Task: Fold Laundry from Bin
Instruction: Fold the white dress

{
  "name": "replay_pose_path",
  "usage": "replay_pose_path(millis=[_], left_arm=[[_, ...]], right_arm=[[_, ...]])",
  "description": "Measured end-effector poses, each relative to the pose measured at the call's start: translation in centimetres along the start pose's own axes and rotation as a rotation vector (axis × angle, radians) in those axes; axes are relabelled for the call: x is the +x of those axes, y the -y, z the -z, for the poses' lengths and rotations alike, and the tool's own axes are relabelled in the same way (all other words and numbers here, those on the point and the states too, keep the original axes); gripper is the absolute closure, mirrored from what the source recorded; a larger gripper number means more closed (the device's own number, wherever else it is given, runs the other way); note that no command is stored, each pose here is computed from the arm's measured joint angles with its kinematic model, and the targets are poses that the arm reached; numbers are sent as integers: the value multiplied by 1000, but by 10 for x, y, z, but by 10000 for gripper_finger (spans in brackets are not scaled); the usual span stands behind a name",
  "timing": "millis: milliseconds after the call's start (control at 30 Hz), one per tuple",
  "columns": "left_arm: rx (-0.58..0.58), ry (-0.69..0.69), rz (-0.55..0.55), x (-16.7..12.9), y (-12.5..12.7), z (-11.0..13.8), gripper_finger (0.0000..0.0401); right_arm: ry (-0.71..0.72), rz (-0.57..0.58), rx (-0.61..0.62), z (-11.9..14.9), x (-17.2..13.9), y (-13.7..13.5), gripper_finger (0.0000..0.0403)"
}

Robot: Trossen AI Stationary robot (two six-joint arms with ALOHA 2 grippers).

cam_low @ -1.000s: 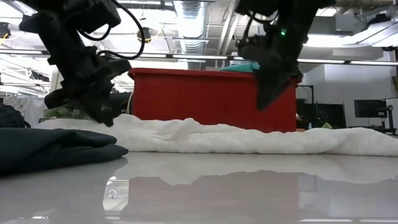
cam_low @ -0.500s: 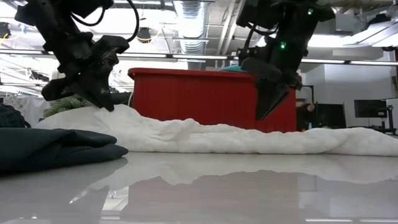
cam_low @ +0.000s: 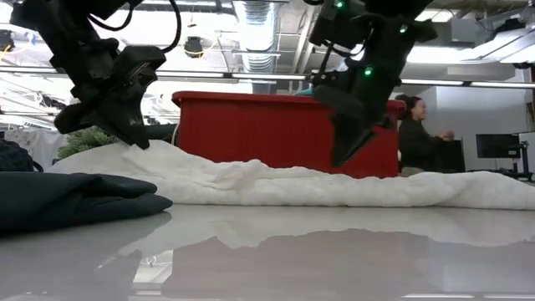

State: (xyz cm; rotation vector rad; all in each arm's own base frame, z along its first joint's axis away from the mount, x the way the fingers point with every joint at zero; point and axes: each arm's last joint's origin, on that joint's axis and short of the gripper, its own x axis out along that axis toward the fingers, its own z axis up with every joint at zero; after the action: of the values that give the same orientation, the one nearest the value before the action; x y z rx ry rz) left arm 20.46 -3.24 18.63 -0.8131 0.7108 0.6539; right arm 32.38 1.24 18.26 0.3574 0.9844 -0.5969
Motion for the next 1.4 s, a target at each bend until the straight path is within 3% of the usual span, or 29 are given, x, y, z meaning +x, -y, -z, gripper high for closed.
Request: replay_pose_path(millis=[167, 300, 467, 600, 767, 967, 1233, 1400], left_arm=[[60, 10, 41, 1, 3, -5, 345], [27, -17, 97, 2, 6, -8, 293], [4, -68, 34, 3, -2, -8, 250], [-1, -66, -35, 4, -8, -7, 237], [-48, -85, -32, 5, -8, -6, 264], [-39, -124, 36, 4, -2, -5, 387], [-66, -98, -58, 4, -10, -4, 398], [-18, -99, 27, 1, -3, -4, 367]], right_arm=[[-14, -11, -6, 0, 0, 1, 337], [-16, -16, -2, -2, -1, 3, 337], [-15, -16, 1, -2, -1, 3, 337], [-16, -12, -2, -3, 0, 5, 337], [-16, -5, 10, -5, 1, 8, 337], [-20, 5, 18, -7, 5, 11, 337], [-19, 3, 14, -6, 4, 10, 337], [-18, 5, 24, -7, 4, 10, 337]])
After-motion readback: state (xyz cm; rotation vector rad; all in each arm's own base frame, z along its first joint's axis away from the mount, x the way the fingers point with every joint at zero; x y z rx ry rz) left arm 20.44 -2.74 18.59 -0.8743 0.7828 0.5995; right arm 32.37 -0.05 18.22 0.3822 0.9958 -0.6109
